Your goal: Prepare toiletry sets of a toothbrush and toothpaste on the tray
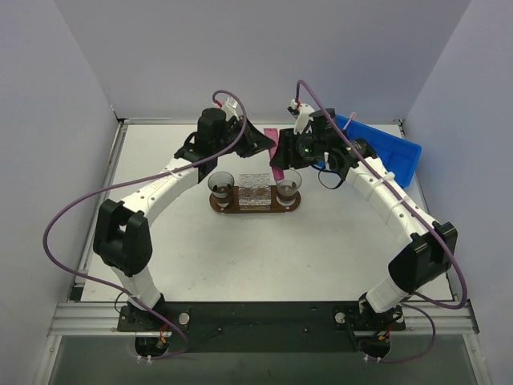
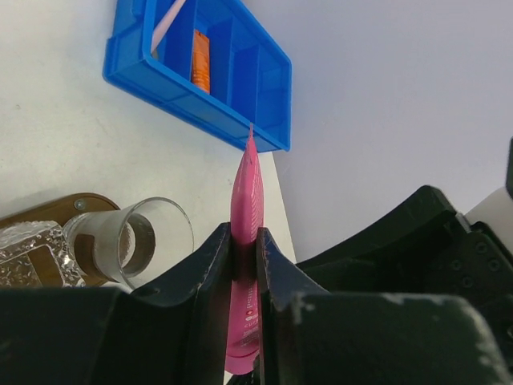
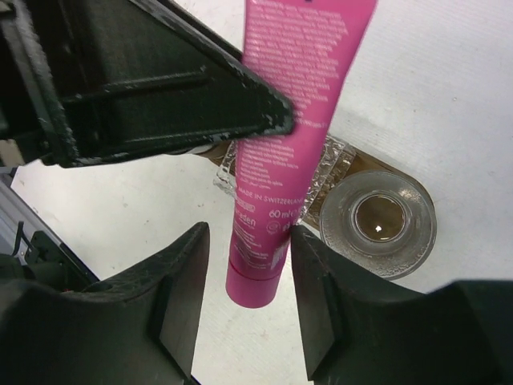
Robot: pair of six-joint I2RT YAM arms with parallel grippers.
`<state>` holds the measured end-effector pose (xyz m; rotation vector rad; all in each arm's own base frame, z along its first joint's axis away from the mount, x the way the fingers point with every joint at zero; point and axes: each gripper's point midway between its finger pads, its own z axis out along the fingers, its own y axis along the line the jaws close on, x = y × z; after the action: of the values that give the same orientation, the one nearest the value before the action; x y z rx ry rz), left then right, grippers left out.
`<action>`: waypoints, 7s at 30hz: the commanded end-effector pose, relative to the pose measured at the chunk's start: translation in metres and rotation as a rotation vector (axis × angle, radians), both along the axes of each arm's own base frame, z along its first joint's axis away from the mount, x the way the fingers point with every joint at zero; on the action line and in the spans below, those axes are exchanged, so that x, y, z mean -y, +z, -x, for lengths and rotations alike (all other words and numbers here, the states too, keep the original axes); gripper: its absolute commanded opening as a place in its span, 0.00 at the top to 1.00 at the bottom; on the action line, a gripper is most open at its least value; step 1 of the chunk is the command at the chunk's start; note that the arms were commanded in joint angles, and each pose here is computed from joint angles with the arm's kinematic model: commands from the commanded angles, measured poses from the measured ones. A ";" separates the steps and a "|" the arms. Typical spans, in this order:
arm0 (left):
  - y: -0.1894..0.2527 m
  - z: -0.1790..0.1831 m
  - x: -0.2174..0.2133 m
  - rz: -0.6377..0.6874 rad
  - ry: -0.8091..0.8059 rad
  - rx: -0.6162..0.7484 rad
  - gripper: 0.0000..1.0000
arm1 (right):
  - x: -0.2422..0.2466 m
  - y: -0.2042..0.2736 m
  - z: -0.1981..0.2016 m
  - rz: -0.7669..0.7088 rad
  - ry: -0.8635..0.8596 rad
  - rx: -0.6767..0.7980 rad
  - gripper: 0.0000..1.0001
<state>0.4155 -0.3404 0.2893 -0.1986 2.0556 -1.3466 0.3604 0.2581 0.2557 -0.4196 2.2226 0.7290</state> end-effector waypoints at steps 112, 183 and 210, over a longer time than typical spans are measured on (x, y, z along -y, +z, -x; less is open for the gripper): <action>0.014 0.067 -0.139 -0.309 0.004 0.332 0.26 | -0.030 0.063 -0.002 -0.028 0.110 0.413 1.00; -0.016 0.184 -0.022 -0.391 -0.777 0.489 1.00 | -0.027 0.056 0.097 -0.059 0.378 -0.178 0.66; -0.016 0.186 -0.013 -0.391 -0.793 0.485 1.00 | -0.020 0.029 0.105 -0.040 0.409 -0.236 0.64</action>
<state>0.2268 -0.3169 0.2446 1.0657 2.0851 -1.1700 0.2619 0.2795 0.2946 -0.7910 2.3348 1.0635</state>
